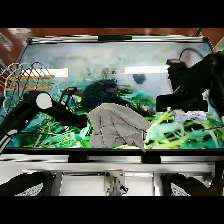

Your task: Fold the shirts.

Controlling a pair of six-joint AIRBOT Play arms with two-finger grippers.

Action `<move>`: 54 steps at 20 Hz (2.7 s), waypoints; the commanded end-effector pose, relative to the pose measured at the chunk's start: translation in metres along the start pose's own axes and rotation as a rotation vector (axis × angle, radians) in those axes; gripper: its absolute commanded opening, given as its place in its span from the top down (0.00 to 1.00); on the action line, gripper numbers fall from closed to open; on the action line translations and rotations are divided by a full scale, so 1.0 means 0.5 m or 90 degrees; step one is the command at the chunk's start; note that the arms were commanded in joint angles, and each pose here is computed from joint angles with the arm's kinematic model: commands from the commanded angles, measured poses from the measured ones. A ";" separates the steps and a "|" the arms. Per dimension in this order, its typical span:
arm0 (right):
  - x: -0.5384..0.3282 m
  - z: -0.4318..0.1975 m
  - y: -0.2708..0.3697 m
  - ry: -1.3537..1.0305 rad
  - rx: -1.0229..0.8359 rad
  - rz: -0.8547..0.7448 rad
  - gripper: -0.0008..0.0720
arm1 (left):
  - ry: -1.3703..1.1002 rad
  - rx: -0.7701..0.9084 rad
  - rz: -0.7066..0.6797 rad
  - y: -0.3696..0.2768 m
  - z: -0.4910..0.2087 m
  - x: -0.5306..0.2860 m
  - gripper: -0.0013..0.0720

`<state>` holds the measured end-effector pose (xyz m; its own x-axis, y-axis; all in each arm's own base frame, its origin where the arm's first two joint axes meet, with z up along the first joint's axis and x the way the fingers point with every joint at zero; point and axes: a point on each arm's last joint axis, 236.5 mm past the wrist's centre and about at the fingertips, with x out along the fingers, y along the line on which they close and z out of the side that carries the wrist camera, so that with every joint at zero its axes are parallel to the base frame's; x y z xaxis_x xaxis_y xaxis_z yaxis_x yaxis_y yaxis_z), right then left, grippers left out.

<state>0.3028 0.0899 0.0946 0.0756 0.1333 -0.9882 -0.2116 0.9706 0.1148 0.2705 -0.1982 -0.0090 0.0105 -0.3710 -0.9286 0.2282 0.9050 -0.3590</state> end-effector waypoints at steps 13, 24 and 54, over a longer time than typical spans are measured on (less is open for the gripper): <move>0.132 0.008 0.028 0.035 0.029 0.058 0.08 | -0.110 -0.163 -0.142 -0.019 0.095 0.188 0.23; 0.267 -0.028 -0.022 0.133 0.089 0.057 0.08 | -0.166 -0.100 -0.155 -0.040 0.136 0.114 0.93; -1.027 0.024 0.181 -1.193 -0.191 0.118 0.89 | -1.088 0.483 -0.178 -0.449 -0.036 -1.191 0.93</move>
<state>0.3166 0.1261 0.5437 0.8615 0.4636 0.2069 -0.4755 0.8797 0.0088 0.2652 -0.1988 0.5683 0.6712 -0.7024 0.2370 0.7193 0.6943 0.0206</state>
